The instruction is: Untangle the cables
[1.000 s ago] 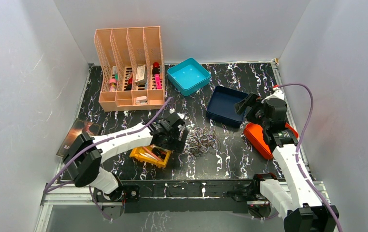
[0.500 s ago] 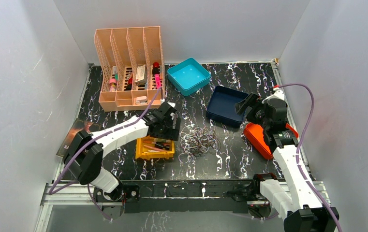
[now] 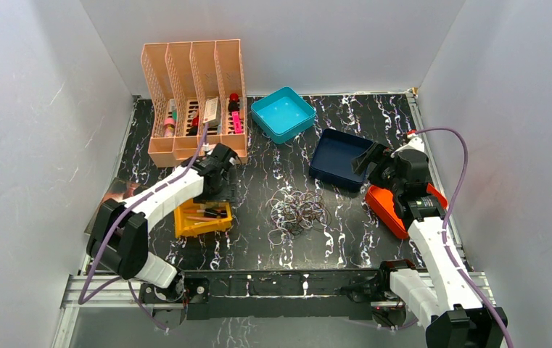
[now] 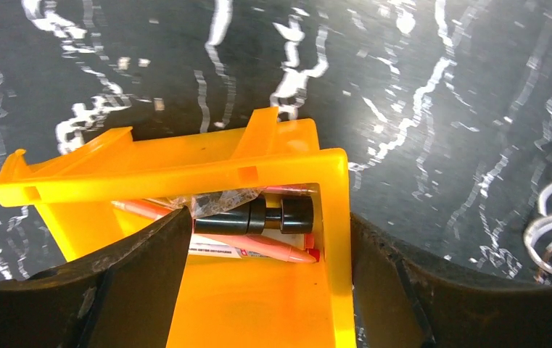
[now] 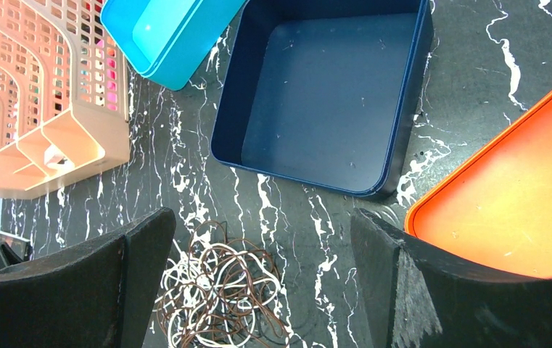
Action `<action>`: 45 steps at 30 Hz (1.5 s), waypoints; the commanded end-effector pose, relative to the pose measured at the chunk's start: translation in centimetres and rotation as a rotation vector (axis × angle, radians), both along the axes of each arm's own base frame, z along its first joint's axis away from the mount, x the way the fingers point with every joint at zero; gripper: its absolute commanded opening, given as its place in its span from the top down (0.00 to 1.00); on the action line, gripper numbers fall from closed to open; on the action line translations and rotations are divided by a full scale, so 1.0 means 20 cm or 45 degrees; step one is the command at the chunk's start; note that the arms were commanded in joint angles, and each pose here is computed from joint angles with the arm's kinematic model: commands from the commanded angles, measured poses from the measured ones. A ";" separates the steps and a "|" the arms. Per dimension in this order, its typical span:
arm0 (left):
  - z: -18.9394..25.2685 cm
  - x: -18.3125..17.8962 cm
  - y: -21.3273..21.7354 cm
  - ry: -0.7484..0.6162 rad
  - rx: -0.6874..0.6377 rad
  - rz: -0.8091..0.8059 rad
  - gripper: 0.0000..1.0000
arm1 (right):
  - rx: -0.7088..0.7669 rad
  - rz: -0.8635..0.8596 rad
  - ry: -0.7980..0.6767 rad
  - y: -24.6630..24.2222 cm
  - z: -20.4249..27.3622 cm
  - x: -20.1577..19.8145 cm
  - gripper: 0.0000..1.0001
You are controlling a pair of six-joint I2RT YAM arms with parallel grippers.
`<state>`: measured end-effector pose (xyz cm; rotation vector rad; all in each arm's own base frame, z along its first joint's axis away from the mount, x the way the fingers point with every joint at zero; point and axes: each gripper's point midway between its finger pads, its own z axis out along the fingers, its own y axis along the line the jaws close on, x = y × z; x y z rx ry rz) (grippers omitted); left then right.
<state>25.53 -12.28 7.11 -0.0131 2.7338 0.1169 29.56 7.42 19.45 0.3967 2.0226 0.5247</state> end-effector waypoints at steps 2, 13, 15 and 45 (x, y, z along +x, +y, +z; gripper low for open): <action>0.10 0.02 0.23 -0.039 0.105 0.126 0.25 | -0.004 0.004 -0.078 0.00 0.08 0.02 0.02; 0.40 0.17 0.23 -0.265 -0.015 0.066 0.18 | 0.010 0.029 -0.082 0.02 0.09 0.01 0.02; 0.48 0.19 0.18 -0.317 -0.078 0.006 0.17 | 0.010 0.037 -0.079 0.02 0.09 0.01 0.02; 0.54 0.15 -0.24 -0.584 -0.187 -0.401 0.11 | -0.265 0.419 0.031 0.78 -0.03 0.78 0.02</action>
